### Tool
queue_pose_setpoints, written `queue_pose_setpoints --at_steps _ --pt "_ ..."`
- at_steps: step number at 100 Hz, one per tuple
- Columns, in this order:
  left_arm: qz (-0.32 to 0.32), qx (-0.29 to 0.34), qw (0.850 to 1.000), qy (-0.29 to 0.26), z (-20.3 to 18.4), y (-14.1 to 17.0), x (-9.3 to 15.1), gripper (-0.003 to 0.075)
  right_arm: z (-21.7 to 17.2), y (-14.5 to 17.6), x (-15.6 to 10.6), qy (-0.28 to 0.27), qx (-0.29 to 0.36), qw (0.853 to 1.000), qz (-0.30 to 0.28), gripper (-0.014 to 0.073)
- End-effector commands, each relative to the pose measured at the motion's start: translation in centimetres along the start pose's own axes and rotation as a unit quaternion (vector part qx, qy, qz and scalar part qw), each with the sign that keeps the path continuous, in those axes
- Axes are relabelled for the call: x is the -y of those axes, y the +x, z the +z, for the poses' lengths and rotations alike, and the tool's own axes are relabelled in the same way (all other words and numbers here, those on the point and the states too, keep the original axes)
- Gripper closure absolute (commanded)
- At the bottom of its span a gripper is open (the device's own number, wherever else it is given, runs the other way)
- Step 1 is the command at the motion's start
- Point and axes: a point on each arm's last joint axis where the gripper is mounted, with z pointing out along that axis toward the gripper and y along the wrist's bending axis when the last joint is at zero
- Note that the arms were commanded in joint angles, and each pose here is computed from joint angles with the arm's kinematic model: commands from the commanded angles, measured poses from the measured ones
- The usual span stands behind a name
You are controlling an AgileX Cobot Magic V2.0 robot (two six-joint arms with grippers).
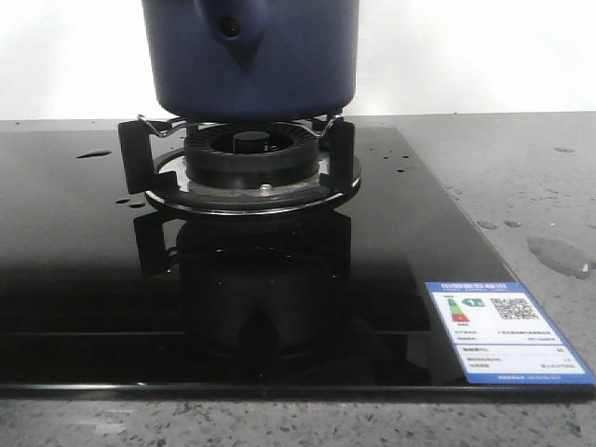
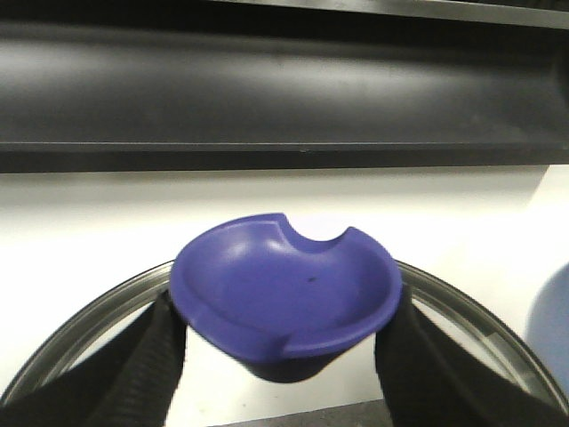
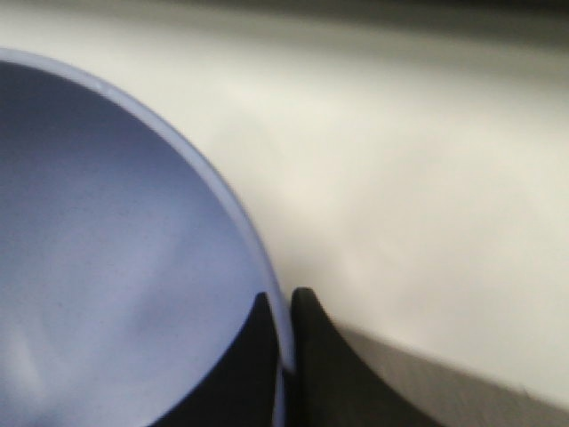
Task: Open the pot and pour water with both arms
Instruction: 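Lift the blue bowl with the right gripper while left holds lid up, then lower the blue bowl onto the counter and open the right gripper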
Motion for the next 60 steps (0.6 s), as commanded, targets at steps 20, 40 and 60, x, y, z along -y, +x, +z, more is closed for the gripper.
queue_pose_setpoints --at_steps 20,40,60 --pt "-0.001 0.087 0.996 -0.021 -1.1 -3.0 -0.4 0.033 -5.2 -1.2 6.8 0.048 -0.184 0.977 0.096 0.065" --pt "-0.001 0.087 0.996 -0.021 -1.1 -3.0 -0.4 0.033 -6.4 2.8 10.5 0.084 -0.303 0.938 0.148 0.065" --pt "-0.001 0.087 0.996 -0.021 -1.1 -3.0 -0.4 0.033 -6.7 6.3 12.4 0.117 -0.335 0.918 0.175 0.065"
